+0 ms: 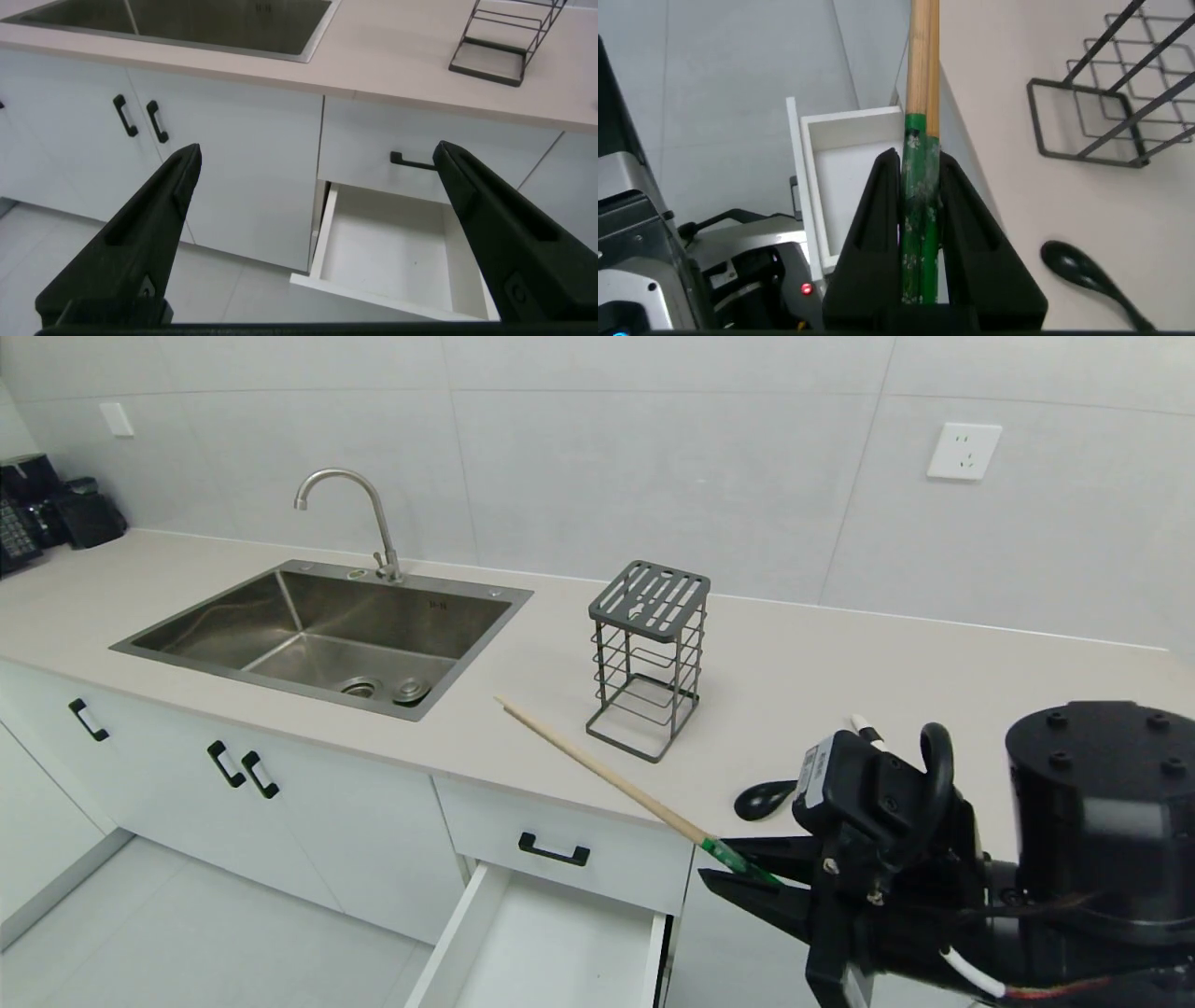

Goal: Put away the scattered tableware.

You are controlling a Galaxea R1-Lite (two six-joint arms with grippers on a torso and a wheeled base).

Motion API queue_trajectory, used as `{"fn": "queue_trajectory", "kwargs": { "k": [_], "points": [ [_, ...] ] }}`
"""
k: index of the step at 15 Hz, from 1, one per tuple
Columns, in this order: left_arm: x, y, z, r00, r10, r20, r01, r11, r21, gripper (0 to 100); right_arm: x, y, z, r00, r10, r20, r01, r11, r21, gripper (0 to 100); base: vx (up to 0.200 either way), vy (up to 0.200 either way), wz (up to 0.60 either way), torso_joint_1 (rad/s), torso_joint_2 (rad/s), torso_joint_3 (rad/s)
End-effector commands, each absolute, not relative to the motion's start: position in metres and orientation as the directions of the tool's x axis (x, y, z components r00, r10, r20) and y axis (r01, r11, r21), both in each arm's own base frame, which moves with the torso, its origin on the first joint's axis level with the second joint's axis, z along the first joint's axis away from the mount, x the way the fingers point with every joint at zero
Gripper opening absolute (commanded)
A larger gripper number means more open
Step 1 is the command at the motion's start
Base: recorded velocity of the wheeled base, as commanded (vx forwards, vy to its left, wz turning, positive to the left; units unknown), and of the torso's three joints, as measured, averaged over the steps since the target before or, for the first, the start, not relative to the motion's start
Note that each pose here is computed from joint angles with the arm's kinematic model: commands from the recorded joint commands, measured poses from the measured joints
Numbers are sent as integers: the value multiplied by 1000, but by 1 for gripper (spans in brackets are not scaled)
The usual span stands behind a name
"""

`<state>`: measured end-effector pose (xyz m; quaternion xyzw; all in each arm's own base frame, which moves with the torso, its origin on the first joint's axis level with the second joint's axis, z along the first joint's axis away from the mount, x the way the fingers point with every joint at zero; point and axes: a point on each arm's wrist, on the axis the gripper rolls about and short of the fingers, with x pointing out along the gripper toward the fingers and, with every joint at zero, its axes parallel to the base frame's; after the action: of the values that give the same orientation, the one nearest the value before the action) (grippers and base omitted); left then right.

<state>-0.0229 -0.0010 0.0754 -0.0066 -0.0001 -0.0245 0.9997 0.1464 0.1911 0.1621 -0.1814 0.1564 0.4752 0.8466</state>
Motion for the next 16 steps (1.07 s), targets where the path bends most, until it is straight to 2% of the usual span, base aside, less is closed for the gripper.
{"fn": "queue_trajectory", "kwargs": {
  "k": [1, 5, 7, 8, 11, 16],
  "points": [
    [-23, -1, 75, 999, -49, -2, 49, 999, -14, 100, 147, 205, 148, 459, 743, -488, -879, 458, -129, 0, 0, 0, 0, 0, 0, 0],
    [-23, -1, 75, 999, -49, -2, 49, 999, -14, 100, 152, 233, 155, 428, 763, -484, -903, 385, -191, 0, 0, 0, 0, 0, 0, 0],
    [-23, -1, 75, 999, -49, -2, 49, 999, -14, 100, 160, 251, 158, 420, 771, -478, -898, 277, -342, 0, 0, 0, 0, 0, 0, 0],
    [-23, -1, 75, 999, -49, -2, 49, 999, -14, 100, 163, 255, 159, 421, 776, -470, -893, 263, -366, 0, 0, 0, 0, 0, 0, 0],
    [-23, -1, 75, 999, -49, -2, 49, 999, -14, 100, 168, 262, 159, 424, 779, -462, -890, 266, -369, 0, 0, 0, 0, 0, 0, 0],
    [-23, -1, 75, 999, -49, 0, 49, 999, -14, 100, 163, 252, 140, 409, 745, -526, -909, 285, -304, 0, 0, 0, 0, -34, 66, 35]
  ]
}}
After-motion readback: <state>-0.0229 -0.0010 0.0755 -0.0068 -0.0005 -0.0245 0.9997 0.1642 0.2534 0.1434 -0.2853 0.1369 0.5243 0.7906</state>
